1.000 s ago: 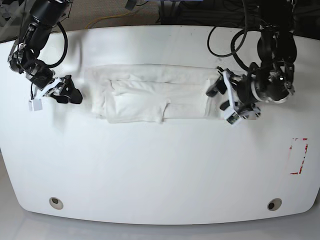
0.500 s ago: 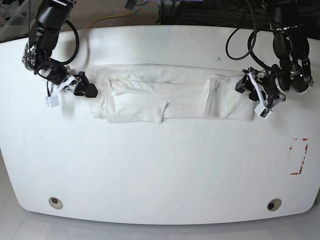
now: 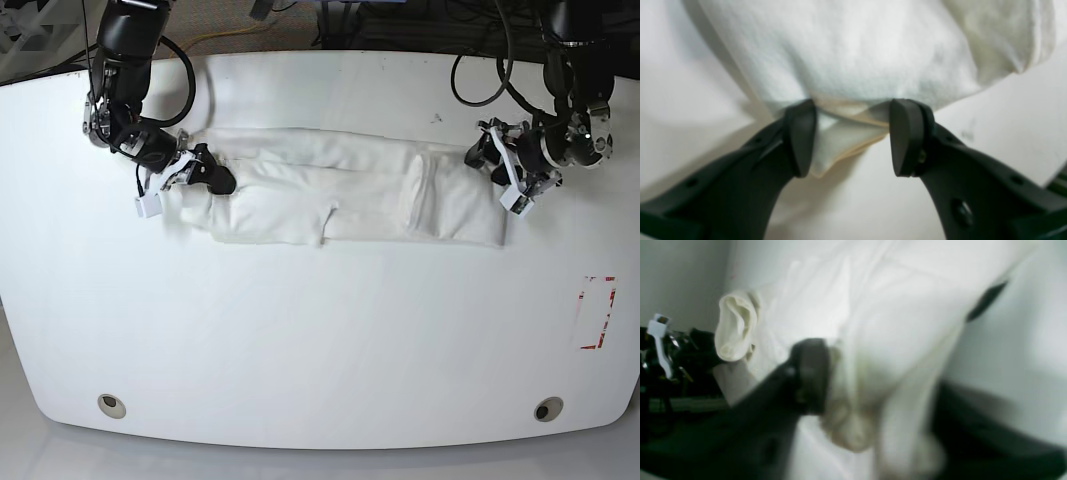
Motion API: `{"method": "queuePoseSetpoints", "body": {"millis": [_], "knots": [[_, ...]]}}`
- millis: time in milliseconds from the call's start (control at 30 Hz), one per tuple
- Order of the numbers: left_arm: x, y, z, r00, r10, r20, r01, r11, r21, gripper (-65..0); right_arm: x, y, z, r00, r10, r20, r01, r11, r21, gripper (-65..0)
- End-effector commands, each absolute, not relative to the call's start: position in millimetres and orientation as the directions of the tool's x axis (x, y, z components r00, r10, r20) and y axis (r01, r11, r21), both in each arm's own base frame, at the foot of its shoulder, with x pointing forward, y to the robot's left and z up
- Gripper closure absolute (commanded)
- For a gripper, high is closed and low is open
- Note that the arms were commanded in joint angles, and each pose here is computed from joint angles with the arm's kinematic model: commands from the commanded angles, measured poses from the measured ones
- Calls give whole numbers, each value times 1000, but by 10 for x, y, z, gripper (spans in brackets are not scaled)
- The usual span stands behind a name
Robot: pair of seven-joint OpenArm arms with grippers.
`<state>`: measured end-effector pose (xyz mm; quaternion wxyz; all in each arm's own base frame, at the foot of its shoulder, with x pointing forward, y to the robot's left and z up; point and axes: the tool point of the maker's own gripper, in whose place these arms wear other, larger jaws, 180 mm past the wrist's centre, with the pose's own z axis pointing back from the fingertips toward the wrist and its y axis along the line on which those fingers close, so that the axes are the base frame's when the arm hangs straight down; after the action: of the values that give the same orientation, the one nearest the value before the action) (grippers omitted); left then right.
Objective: Fold the T-shirt properly
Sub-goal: 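Fold the other side inward with the right gripper toward the left gripper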
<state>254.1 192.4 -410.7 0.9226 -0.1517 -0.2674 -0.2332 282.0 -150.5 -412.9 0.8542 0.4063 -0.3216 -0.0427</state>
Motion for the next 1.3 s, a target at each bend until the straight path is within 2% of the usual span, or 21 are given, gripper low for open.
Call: {"method": "queuePoseSetpoints", "body": {"millis": [0,33,233,433,600,767,967,1267], "knots": [[2471,1825,-4166,741,-397,542,552,820,-153,-321,2996,-1560,-3884,738,-326,590,-252,678,690,-27],[2468,1774,-4174,737,-405,542,563,811,-159,-319,3012,-1561,-3843,731,-319,603,-264,682,682,0],[2459,1468,-4125,691,-452,565,630,759,-165,-319,3100,-1872,-3554,691,-238,682,-309,756,577,0],[2393,1033,-4068,631,-496,596,708,682,-182,-321,3094,-2151,-3184,640,-78,764,-393,821,413,0],[2322,849,-4106,611,-538,582,747,634,-198,-319,3055,-2271,-2943,621,86,779,-466,840,279,0],[2283,583,-4134,618,-508,600,748,615,-250,-319,3016,-2082,-2748,569,189,801,-552,809,201,0],[2281,505,-4206,663,-466,587,710,641,-293,-321,2896,-1432,-2684,502,249,828,-683,702,203,0],[2292,504,-4214,677,-450,583,694,655,-300,-321,2779,-525,-2730,505,152,850,-753,558,348,0]]}}
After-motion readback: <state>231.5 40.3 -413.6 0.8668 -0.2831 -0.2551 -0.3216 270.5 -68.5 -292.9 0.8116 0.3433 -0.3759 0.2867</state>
